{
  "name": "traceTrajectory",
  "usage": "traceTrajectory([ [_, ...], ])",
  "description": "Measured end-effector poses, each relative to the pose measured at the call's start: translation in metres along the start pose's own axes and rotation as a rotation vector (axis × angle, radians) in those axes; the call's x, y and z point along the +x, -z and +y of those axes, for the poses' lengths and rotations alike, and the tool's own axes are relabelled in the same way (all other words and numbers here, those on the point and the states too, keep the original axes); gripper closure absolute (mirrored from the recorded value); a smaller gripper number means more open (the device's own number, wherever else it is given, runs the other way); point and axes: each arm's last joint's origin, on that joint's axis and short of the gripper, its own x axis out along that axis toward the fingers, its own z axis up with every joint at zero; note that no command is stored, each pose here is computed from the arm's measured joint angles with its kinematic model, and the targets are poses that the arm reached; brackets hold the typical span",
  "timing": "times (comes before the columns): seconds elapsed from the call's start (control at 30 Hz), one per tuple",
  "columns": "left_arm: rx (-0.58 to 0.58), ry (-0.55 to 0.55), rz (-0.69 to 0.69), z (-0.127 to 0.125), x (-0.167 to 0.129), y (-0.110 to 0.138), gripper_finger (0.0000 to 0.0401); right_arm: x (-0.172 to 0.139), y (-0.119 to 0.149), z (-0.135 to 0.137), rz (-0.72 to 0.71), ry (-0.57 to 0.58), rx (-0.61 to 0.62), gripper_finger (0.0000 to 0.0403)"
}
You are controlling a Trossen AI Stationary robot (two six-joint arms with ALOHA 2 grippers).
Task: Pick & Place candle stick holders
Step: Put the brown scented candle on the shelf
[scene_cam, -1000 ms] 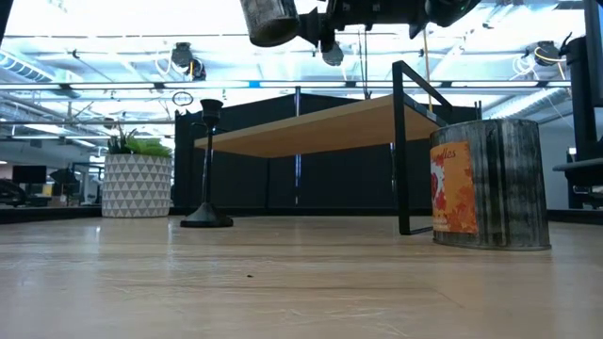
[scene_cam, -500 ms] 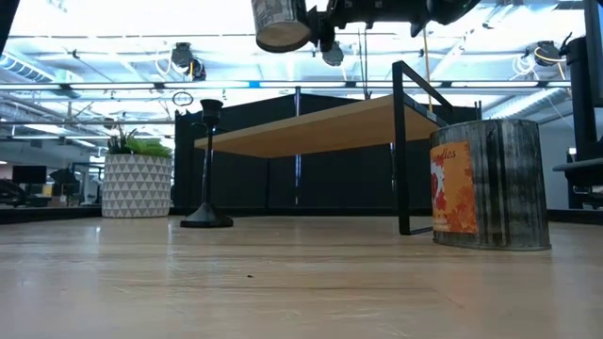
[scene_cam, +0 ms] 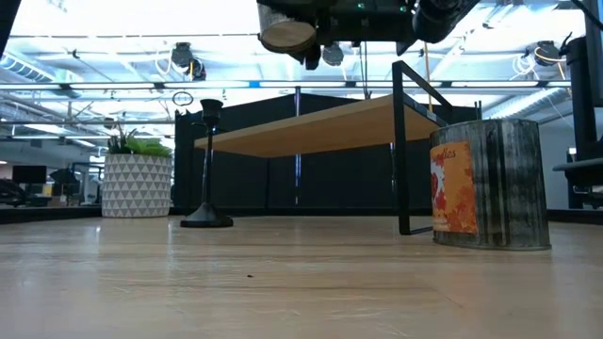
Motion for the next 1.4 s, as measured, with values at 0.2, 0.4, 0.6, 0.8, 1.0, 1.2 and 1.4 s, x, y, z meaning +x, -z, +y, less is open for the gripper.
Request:
traceTrajectory([
  [0.2,-0.014,-0.001,0.021,0.003,-0.001,0.002,0.0401,-0.001,-0.002,0.001,-0.004,-0.001,0.007,0.0063],
  [0.4,-0.026,0.007,0.044,0.009,-0.001,0.003,0.0401,-0.002,-0.001,0.0,0.015,0.022,0.023,0.0064],
  [0.6,-0.04,-0.018,0.047,0.016,-0.001,0.002,0.0376,-0.002,0.0,-0.002,0.019,0.079,0.041,0.0065],
  [0.8,-0.027,-0.062,0.048,0.018,-0.001,0.003,0.0319,-0.003,0.003,-0.007,0.05,0.167,0.048,0.0066],
  [1.0,-0.027,-0.093,0.051,0.022,-0.005,0.004,0.0261,-0.005,0.005,-0.01,0.061,0.269,0.059,0.0066],
  [1.2,-0.055,-0.11,0.083,0.031,-0.013,0.009,0.0233,-0.017,-0.004,-0.011,0.097,0.419,0.052,0.0066],
  [1.4,-0.041,-0.155,0.094,0.035,-0.015,0.012,0.0236,-0.038,-0.013,-0.01,0.192,0.575,0.049,0.0066],
])
